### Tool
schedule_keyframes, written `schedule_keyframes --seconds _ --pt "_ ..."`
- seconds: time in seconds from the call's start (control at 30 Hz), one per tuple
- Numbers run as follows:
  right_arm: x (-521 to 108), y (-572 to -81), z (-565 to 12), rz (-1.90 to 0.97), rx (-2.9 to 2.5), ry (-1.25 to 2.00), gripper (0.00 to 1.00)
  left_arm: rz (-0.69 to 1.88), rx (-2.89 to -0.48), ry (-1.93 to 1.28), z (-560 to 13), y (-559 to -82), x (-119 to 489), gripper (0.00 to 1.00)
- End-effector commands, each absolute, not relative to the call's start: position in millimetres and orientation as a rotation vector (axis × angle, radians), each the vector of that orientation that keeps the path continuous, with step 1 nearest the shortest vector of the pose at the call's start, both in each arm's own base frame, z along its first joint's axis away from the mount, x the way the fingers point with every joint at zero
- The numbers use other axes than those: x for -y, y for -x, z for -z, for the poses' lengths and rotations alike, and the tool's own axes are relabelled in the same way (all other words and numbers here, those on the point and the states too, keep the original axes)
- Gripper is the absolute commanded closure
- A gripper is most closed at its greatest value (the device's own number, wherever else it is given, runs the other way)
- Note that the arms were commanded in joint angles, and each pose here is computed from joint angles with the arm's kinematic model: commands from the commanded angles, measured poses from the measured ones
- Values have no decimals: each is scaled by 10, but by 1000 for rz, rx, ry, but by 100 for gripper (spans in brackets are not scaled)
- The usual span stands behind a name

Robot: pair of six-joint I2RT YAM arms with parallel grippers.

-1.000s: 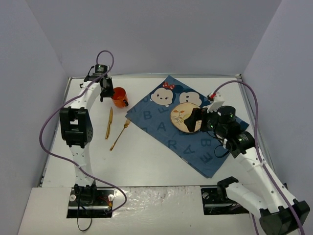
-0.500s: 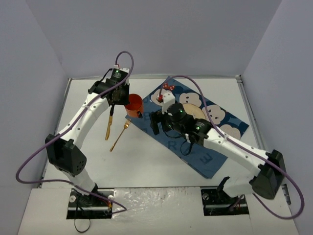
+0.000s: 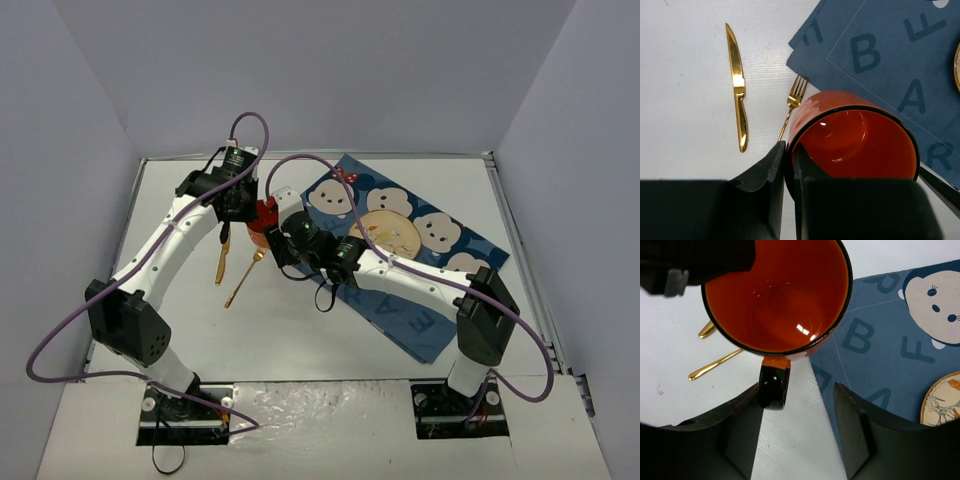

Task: Set the dinner table for one person

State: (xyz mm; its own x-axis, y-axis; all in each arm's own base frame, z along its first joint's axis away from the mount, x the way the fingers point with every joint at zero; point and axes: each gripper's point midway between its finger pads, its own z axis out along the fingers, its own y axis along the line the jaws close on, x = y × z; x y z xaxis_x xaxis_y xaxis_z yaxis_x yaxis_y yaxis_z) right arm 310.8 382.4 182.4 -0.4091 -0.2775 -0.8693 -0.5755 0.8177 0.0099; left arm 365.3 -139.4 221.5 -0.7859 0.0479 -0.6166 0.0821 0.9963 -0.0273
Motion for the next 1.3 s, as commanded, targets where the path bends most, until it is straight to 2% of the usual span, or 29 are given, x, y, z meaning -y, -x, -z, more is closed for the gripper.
schedule_keyframes --seconds 0.0,0.33,0.4,0.53,0.57,0.63,0.87,1.1,1.27 --pt "-4003 -3330 -2345 -411 -1875 538 51 164 -2311 -45 -2692 -3703 1450 100" --pt "-4099 -3428 -2319 -396 -1873 527 60 193 -2299 -55 -2683 -3698 1491 100" --pt "-4111 -3435 -2295 -394 -1878 528 67 204 -2300 -57 -2674 -3697 1505 100" --pt "-4111 -3441 -2287 -390 -1878 529 95 204 -2291 -71 -2668 -3695 1510 100" --pt "-4104 -3441 -2280 -386 -1879 530 99 198 -2290 -74 -2664 -3698 1505 100" --pt "-4063 -3432 -2302 -379 -1875 522 100 189 -2286 -76 -2662 -3707 1489 100" --pt "-3855 -3370 -2299 -351 -1868 499 100 171 -2259 -54 -2679 -3712 1432 60" --pt "-3407 -3285 -2264 -280 -1872 455 100 171 -2202 7 -2791 -3728 1294 38" --pt "-2701 -3310 -2145 -205 -1904 339 100 134 -2127 48 -2859 -3684 1064 10"
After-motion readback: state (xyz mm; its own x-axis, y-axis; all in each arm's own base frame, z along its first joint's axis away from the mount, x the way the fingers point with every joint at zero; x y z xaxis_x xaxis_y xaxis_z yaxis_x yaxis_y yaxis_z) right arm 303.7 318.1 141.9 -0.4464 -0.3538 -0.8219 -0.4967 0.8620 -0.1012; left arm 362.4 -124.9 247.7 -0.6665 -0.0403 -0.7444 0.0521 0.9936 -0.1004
